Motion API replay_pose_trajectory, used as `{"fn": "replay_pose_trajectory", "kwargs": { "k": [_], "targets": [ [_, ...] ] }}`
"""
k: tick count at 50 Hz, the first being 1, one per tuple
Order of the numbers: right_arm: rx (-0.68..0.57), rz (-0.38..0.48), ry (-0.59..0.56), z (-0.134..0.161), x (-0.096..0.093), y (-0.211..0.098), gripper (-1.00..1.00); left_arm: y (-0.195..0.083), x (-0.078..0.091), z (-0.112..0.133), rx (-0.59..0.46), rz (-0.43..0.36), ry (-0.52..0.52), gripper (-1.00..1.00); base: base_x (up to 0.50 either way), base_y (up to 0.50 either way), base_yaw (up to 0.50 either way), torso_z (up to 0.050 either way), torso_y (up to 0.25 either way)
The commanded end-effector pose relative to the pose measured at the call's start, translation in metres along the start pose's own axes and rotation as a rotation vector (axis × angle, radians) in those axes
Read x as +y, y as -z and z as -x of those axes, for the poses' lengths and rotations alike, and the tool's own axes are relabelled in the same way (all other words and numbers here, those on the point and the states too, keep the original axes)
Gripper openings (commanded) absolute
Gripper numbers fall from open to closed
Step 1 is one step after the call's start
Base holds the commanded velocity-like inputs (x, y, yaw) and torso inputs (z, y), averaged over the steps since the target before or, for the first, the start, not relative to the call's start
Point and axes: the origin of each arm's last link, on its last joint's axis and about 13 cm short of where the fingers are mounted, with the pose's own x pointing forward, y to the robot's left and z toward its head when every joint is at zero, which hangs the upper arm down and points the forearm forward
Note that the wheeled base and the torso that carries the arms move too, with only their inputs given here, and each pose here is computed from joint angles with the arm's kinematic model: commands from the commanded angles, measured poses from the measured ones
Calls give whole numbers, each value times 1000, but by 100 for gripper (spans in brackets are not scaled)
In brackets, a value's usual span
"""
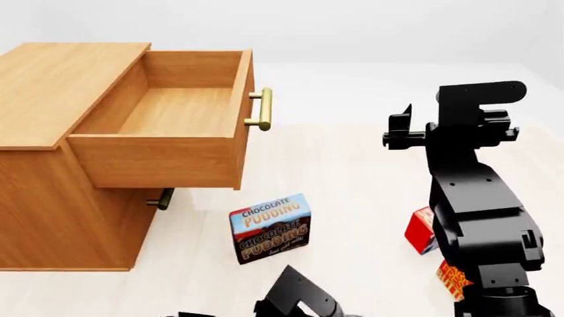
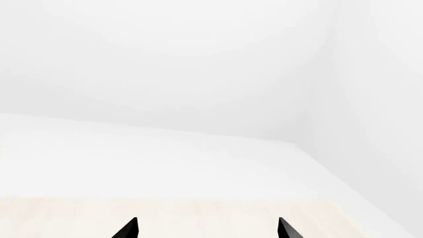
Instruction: Put the bowl in the top drawer of the cabinet.
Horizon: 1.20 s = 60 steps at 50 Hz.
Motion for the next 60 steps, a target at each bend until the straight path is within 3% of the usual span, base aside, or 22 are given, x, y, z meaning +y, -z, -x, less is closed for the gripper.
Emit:
{"fn": "replay_pose_trajectory", "kwargs": {
  "k": [1,11,23,31,37,47,60],
  "targets": [
    [-1,-1,1,2,-1,0,100,-25,-3,30,-150,27,14,-100,0,0,0,0,0],
    [-3,-5,14,4,-6,-2,100,-52,19,55,-285,83,-72,-100,0,0,0,0,0],
    [-8,-5,17,8,-8,-3,100,-77,23,94,-459,33,-144,-100,0,0,0,0,0],
    [-8,-8,16,10,-9,-2,100,-96,22,124,-570,-8,-192,-100,0,0,0,0,0],
    [-4,-11,8,9,-6,1,100,-113,22,142,-628,4,-209,-100,0,0,0,0,0],
    [17,-8,-17,8,1,14,100,-137,19,156,-680,36,-191,-100,0,0,0,0,0],
    [56,-30,-51,8,4,36,100,-171,7,174,-743,13,-206,-100,0,0,0,0,0]
  ]
}}
